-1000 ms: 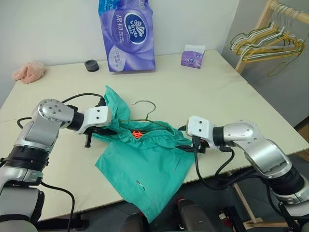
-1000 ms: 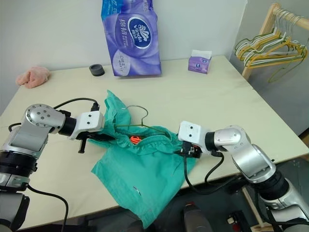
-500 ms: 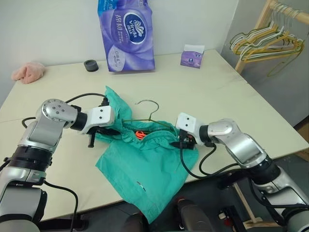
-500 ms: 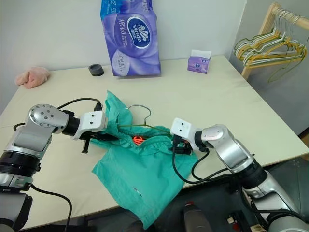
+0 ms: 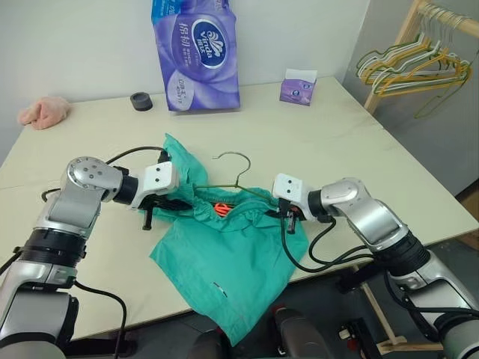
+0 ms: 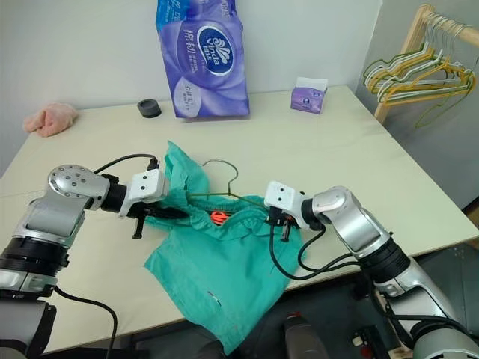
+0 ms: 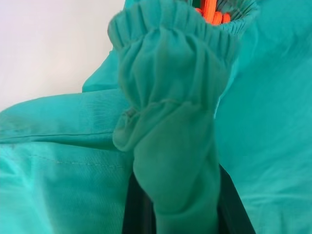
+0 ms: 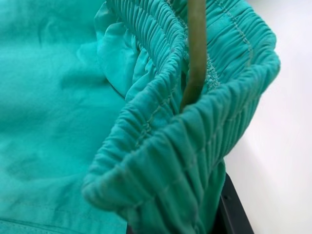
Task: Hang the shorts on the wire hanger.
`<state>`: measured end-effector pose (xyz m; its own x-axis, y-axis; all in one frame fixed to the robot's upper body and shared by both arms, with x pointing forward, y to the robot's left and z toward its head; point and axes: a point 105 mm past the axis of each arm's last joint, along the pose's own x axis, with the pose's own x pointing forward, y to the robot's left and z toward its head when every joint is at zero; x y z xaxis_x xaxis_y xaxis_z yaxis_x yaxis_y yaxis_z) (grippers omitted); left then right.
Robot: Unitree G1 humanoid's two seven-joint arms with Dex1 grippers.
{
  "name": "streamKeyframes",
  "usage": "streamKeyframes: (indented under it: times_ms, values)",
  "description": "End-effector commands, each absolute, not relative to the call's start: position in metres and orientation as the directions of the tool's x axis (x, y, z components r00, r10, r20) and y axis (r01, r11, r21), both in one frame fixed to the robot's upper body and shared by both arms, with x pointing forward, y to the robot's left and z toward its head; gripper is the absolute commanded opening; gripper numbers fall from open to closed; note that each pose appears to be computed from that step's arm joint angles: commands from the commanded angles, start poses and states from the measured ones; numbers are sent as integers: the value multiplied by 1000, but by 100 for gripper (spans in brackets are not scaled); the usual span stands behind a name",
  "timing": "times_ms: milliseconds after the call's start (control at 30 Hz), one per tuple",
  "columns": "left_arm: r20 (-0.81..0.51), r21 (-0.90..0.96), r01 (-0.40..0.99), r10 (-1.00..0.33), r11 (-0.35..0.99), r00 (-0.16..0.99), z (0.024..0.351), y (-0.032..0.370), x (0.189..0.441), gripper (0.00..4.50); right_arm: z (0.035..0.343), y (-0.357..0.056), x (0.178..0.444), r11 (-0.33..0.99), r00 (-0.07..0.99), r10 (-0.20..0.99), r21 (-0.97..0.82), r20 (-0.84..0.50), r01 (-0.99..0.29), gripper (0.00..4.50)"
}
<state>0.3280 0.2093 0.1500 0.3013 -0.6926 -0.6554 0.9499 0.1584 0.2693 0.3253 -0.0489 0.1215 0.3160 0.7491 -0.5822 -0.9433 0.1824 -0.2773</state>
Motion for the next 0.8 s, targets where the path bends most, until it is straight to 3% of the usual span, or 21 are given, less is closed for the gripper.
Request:
streamKeyframes:
  times_ms: [33,167,400,467,567,800]
  values:
    - [-551,299,929,-755,218,355,174,206,335,78,143,-40,314,143,280,804,-286,-525,-948,0]
    - [-482,264,918,-784,296,392,181,209,341,198,149,-49,306,148,271,810,-266,-519,-952,0]
    - [-349,410,748,-668,522,657,198,249,376,419,155,-82,292,198,282,788,-208,-547,-958,0]
    - [-283,460,667,-616,586,735,206,259,388,419,153,-95,289,254,304,774,-167,-555,-953,0]
    - [-241,476,655,-629,587,739,207,255,391,419,150,-114,285,361,347,753,-90,-559,-928,0]
    - [-190,197,922,-909,334,370,200,173,341,419,127,-177,261,687,513,625,103,-589,-719,0]
